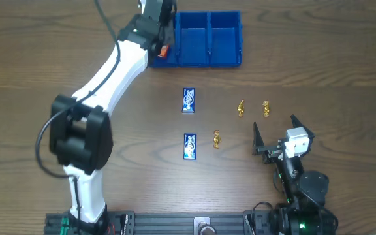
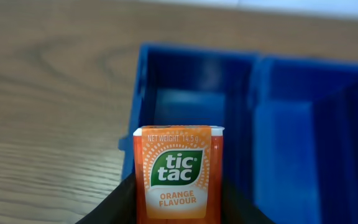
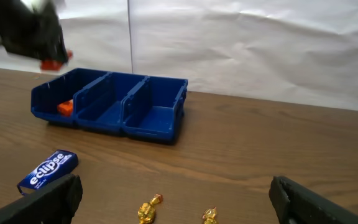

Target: Sort Candies Into Trays

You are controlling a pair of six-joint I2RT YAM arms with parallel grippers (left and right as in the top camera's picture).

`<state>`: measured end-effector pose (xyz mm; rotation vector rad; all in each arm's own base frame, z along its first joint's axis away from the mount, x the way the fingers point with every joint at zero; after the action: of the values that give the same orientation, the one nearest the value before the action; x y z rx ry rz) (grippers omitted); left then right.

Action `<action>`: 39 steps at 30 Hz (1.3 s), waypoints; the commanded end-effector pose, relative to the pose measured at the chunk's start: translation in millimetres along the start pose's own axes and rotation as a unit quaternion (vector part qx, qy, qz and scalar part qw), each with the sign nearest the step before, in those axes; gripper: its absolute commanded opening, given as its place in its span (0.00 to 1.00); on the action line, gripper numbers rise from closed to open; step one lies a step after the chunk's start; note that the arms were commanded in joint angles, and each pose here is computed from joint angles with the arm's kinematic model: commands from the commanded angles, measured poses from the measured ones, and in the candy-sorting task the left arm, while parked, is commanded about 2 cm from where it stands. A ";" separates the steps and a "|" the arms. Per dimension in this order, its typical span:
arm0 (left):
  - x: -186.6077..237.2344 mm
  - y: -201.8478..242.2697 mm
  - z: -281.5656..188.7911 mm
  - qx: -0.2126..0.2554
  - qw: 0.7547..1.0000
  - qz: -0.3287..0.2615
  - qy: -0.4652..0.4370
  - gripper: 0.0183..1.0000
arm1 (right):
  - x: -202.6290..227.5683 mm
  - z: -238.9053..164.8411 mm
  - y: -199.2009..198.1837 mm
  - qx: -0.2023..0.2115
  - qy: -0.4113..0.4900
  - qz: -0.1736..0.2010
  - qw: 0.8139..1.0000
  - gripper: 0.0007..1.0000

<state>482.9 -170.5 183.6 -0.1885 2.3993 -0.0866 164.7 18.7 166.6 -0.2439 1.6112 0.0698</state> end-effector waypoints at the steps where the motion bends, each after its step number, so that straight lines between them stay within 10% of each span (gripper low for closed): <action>1: -3.6 -0.4 6.7 0.022 1.000 -0.004 0.004 0.25 | 0.8 0.0 0.6 -0.001 0.000 -0.008 1.000 1.00; 9: -4.2 -0.2 8.4 0.022 1.000 -0.001 0.001 0.34 | 0.8 0.0 0.6 -0.001 0.000 -0.008 1.000 1.00; 15: -9.2 0.0 0.2 0.024 1.000 0.001 -0.006 0.99 | 0.8 0.0 0.6 -0.001 0.000 -0.008 1.000 1.00; 26: -54.8 48.5 -225.9 0.088 0.969 -0.012 -0.229 1.00 | 0.8 0.0 0.6 -0.001 0.000 -0.008 1.000 1.00; 39: 111.4 175.8 -288.1 0.059 0.911 0.026 -0.408 1.00 | 0.8 0.0 0.6 -0.001 0.000 -0.008 1.000 1.00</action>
<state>208.6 -14.6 328.4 -0.1368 1.6088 -0.1232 164.7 18.6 166.6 -0.2433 1.6102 0.0690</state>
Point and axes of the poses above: each gripper's point midway between its finger pads, its own z axis out along the fingers, its own y axis along the line the jaws close on, x = y × z, the point moved 8 cm from there along -z, back along the fingers, and after that the axes turned 4 degrees about -z, right-handed, at the moved point
